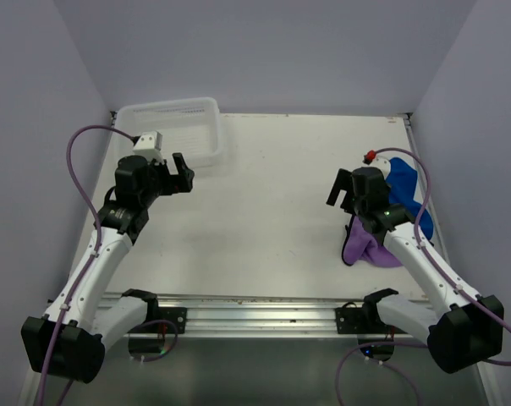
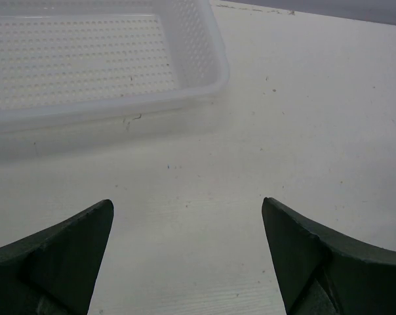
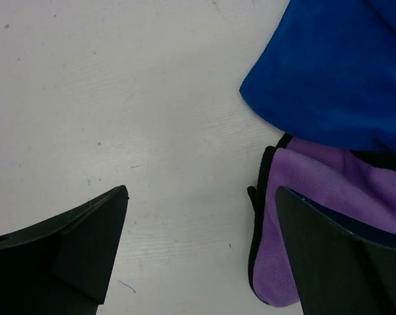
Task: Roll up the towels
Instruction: Grab a towel with the right arm
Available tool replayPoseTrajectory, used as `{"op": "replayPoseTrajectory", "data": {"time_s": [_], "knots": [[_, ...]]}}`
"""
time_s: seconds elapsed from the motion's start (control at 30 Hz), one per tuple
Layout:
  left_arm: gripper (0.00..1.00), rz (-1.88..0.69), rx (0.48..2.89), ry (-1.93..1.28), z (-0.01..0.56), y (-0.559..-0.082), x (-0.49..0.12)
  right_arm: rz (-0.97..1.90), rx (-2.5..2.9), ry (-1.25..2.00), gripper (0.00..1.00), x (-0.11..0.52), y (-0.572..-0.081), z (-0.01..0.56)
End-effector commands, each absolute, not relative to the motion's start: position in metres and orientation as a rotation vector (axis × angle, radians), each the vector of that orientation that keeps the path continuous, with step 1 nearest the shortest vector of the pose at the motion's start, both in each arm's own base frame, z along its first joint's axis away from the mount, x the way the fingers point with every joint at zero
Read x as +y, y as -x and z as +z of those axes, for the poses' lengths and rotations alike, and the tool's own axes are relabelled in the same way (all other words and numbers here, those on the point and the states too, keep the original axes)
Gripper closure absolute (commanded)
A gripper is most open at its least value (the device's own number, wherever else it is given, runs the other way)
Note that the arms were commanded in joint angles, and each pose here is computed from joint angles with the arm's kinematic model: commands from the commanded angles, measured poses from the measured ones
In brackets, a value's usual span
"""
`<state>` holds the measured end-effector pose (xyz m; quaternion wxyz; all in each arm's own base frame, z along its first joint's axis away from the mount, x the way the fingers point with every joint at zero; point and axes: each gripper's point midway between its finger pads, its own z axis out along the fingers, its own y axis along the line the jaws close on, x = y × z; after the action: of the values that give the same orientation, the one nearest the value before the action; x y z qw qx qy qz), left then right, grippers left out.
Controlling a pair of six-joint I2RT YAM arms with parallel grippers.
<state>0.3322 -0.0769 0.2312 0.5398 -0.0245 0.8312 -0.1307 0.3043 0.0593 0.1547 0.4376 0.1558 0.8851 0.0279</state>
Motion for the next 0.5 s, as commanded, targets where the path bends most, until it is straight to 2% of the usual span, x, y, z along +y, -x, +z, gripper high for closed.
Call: {"op": "replayPoseTrajectory", "data": {"time_s": [0.0,0.13,0.3,0.47], "knots": [[0.00,-0.300,1.937,0.062,0.240,-0.335,-0.074,0.073,2.132,-0.422,0.01,0.055,-0.310,0.172],[0.00,-0.301,1.937,0.064,0.240,-0.335,-0.074,0.075,2.145,-0.301,0.01,0.060,-0.310,0.172],[0.00,-0.308,1.946,0.060,0.237,-0.335,-0.076,-0.004,2.117,-0.306,0.01,0.049,-0.315,0.177],[0.00,-0.304,1.939,0.066,0.239,-0.334,-0.074,-0.223,2.141,-0.371,0.01,0.023,-0.321,0.175]]}}
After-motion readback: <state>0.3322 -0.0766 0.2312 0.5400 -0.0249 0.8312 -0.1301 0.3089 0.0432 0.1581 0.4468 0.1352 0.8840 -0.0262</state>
